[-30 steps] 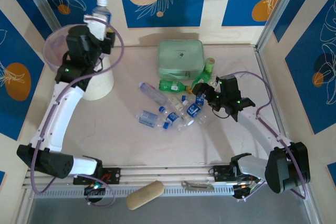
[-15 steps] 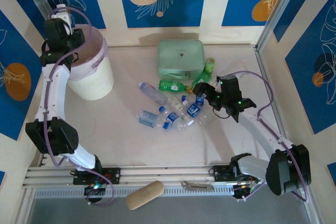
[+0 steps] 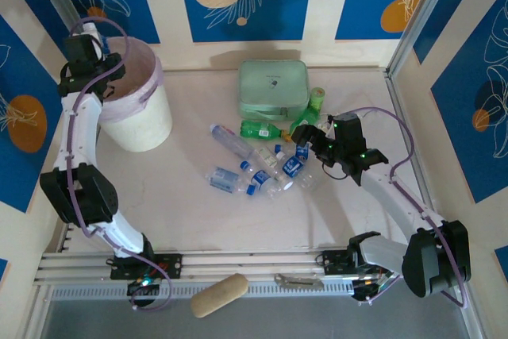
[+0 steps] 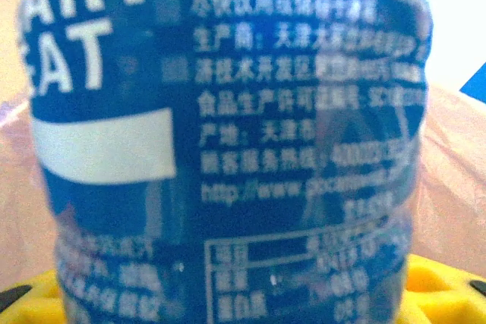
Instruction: Put the plastic bottles in the bin
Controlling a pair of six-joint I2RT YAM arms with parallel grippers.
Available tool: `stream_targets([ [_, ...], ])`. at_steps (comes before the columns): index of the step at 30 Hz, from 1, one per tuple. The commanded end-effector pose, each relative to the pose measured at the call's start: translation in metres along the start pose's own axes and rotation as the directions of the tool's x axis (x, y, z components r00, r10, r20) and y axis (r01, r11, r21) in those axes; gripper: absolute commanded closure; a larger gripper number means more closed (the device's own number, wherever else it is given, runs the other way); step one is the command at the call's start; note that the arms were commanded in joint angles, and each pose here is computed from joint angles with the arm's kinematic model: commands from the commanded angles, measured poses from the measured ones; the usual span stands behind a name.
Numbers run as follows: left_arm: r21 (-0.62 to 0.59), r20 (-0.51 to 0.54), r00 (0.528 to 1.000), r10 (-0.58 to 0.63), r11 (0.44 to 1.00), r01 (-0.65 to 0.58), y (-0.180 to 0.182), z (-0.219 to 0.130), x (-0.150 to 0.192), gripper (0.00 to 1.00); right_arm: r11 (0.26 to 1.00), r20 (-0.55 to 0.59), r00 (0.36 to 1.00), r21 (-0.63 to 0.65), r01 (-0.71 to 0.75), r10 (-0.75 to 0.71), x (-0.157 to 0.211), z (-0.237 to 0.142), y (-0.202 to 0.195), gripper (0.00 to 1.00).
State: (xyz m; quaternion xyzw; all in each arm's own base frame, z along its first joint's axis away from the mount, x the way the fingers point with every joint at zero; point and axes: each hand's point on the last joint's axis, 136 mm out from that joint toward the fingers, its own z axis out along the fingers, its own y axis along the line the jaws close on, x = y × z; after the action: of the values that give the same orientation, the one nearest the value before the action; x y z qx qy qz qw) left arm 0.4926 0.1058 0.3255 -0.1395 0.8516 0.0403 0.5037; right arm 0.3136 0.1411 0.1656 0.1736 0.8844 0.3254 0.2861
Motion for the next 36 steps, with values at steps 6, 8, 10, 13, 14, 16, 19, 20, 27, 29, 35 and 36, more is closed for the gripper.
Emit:
stream_targets([
  [6,0.006,-0.022,0.999,-0.045,0.999,0.045,0.003,-0.004,-0.004,0.01,0.999,0.005,0.999,-0.009,0.034,-0.034,-0.004,-0.005,0.009,0.01],
  [8,0.011,-0.002,0.999,-0.052,0.999,0.052,0.002,-0.013,-0.011,0.01,0.998,-0.004,0.998,0.004,0.056,-0.056,-0.004,-0.006,0.008,0.01],
  [10,0.026,0.017,0.998,-0.060,0.998,0.059,0.000,-0.022,-0.017,0.01,0.996,-0.013,0.997,0.027,0.080,-0.080,-0.004,-0.007,0.006,0.01],
  [13,0.077,0.049,0.995,-0.085,0.994,0.081,-0.009,-0.040,-0.028,0.01,0.989,-0.024,0.993,0.085,0.119,-0.117,-0.007,-0.009,-0.001,0.01],
  [14,0.107,0.059,0.993,-0.100,0.990,0.094,-0.014,-0.048,-0.031,0.01,0.985,-0.024,0.991,0.114,0.133,-0.131,-0.010,-0.010,-0.005,0.01],
  [16,0.179,0.075,0.989,-0.127,0.978,0.112,-0.028,-0.064,-0.036,0.01,0.970,-0.022,0.986,0.178,0.165,-0.164,-0.018,-0.012,-0.015,0.01],
  [19,0.276,0.109,0.984,-0.138,0.955,0.104,-0.055,-0.092,-0.038,0.01,0.937,-0.039,0.977,0.276,0.213,-0.210,-0.035,-0.015,-0.034,0.01],
  [20,0.303,0.117,0.984,-0.131,0.949,0.091,-0.066,-0.101,-0.035,0.01,0.928,-0.051,0.975,0.300,0.221,-0.216,-0.041,-0.016,-0.040,0.01],
  [27,0.488,0.116,0.990,-0.078,0.873,0.011,-0.141,-0.149,0.005,0.01,0.858,-0.148,0.935,0.374,0.353,-0.321,-0.077,-0.003,-0.062,0.01],
  [29,0.562,0.077,0.995,-0.070,0.827,0.015,-0.165,-0.159,0.025,0.01,0.830,-0.222,0.902,0.356,0.428,-0.370,-0.083,0.007,-0.063,0.00],
  [35,0.696,-0.060,0.997,-0.042,0.715,0.073,-0.221,-0.175,0.090,0.01,0.810,-0.324,0.843,0.274,0.519,-0.430,-0.098,0.036,-0.061,0.02],
  [36,0.707,-0.085,0.995,-0.046,0.701,0.093,-0.229,-0.176,0.101,0.01,0.802,-0.343,0.831,0.267,0.534,-0.439,-0.098,0.040,-0.061,0.02],
])
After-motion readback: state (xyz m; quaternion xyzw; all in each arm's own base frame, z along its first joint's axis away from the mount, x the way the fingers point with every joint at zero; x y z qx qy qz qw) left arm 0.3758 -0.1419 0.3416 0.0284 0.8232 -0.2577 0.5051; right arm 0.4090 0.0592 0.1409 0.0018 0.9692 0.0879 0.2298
